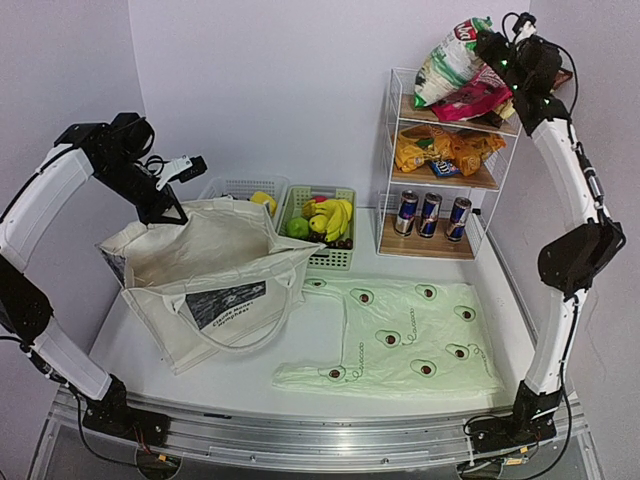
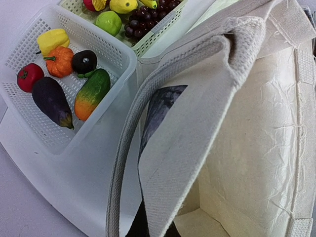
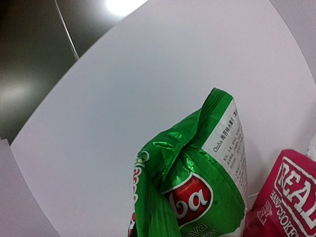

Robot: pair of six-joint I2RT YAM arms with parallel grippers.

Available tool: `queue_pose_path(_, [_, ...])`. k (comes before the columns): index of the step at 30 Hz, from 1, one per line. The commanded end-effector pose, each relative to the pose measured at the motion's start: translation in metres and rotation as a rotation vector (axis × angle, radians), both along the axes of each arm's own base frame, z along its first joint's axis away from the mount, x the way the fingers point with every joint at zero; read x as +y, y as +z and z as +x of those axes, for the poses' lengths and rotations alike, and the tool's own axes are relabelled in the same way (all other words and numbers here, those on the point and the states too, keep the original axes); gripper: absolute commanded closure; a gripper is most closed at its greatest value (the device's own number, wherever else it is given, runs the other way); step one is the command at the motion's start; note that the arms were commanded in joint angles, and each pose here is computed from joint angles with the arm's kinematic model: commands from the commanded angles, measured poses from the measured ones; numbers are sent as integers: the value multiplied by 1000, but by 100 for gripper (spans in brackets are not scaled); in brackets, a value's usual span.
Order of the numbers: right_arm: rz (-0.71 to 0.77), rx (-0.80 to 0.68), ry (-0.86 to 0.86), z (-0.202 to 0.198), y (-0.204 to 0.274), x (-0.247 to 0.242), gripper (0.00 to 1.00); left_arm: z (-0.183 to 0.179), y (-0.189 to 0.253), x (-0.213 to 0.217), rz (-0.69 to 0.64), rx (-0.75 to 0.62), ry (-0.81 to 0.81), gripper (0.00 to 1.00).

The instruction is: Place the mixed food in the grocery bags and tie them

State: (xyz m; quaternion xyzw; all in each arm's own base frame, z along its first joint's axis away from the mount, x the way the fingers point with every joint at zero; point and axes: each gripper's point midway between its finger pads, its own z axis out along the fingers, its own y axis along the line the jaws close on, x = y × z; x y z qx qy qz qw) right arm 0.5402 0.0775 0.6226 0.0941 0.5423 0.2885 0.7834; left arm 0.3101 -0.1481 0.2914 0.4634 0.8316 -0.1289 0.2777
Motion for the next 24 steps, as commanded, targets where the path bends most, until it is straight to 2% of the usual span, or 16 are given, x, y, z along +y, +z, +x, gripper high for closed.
queue_pose_path(1, [64,-399,11,-129,126,-10,100,0,29,-8,-76,-107,-24,100])
queue_pose_path(5, [20,-456,26,-157,140,-1,100,2,28,-10,-85,-106,-27,100])
queue_pose_path(9, [-18,-450,156,-166,136,34,100,4,26,-12,-97,-103,-30,100])
queue_pose_path(15, [-63,-413,544,-201,113,154,100,10,26,-15,-117,-103,-16,100])
queue_pose_path(20, [-42,-394,856,-244,91,234,100,19,28,-16,-142,-95,34,100])
queue_pose_path(24, [-47,-350,1018,-263,66,285,100,23,21,-16,-141,-69,65,100])
